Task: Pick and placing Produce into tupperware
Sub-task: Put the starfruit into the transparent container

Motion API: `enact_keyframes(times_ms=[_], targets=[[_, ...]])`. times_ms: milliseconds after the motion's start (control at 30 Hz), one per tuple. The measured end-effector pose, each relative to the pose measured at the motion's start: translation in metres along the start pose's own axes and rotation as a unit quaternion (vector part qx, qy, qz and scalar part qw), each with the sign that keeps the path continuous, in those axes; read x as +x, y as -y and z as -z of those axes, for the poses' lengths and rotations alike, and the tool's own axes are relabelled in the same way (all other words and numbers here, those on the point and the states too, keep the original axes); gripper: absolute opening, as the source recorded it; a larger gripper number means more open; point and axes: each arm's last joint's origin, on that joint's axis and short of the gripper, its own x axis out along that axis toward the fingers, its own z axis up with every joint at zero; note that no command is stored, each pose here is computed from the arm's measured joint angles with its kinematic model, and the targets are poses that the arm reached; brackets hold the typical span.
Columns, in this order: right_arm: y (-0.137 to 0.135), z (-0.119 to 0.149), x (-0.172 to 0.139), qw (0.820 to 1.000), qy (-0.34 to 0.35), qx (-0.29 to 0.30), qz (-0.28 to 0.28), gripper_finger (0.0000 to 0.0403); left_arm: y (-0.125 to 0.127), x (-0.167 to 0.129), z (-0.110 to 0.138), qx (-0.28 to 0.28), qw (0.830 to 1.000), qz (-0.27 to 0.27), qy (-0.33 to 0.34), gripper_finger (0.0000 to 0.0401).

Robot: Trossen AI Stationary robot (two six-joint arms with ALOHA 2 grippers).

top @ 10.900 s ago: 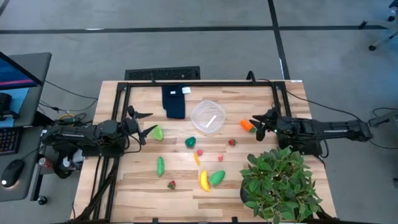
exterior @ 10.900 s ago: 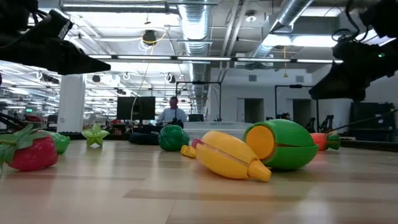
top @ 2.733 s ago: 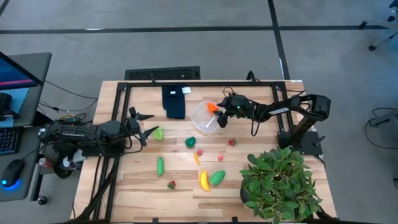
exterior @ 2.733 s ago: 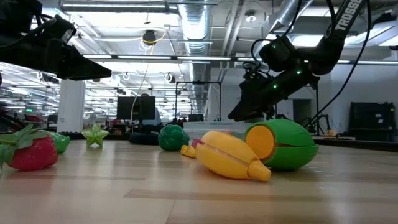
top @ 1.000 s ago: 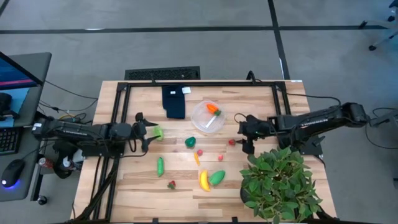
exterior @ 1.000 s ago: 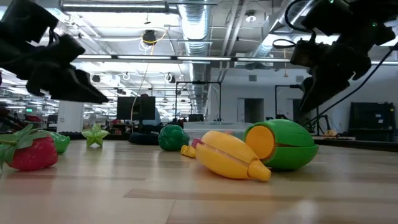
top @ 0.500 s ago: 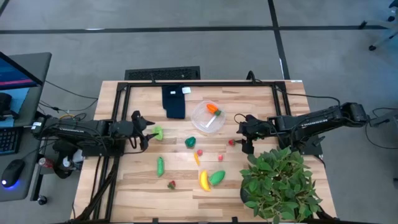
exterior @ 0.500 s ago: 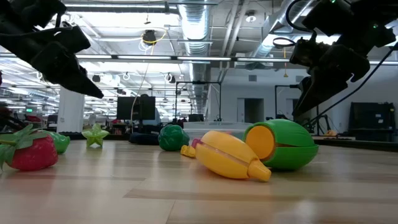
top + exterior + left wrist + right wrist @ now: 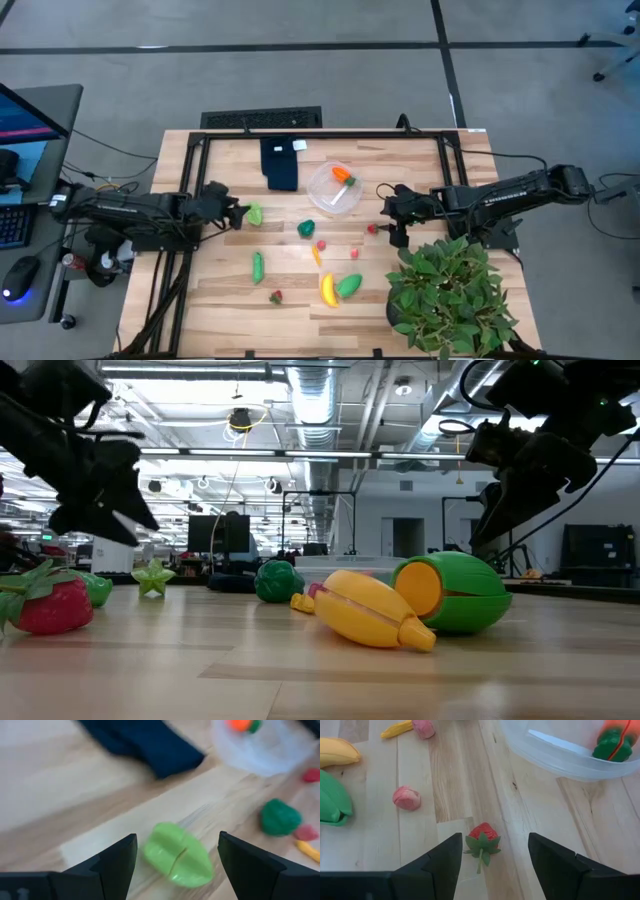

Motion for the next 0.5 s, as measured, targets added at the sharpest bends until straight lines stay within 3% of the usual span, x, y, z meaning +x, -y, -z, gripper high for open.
enact_keyframes(times_ms=[267, 500], targets=[[-0.004, 0.001, 0.0, 1.0, 0.0, -0.017, -0.007, 0.0221, -0.002, 0.008, 0.007, -0.008, 0.998, -0.043, -0.035, 0.0265], [-0.01, 0.002, -0.001, 1.0, -0.001, -0.016, -0.016, 0.0221, 0.002, 0.015, 0.009, -0.004, 0.998, -0.044, -0.046, 0.0265]])
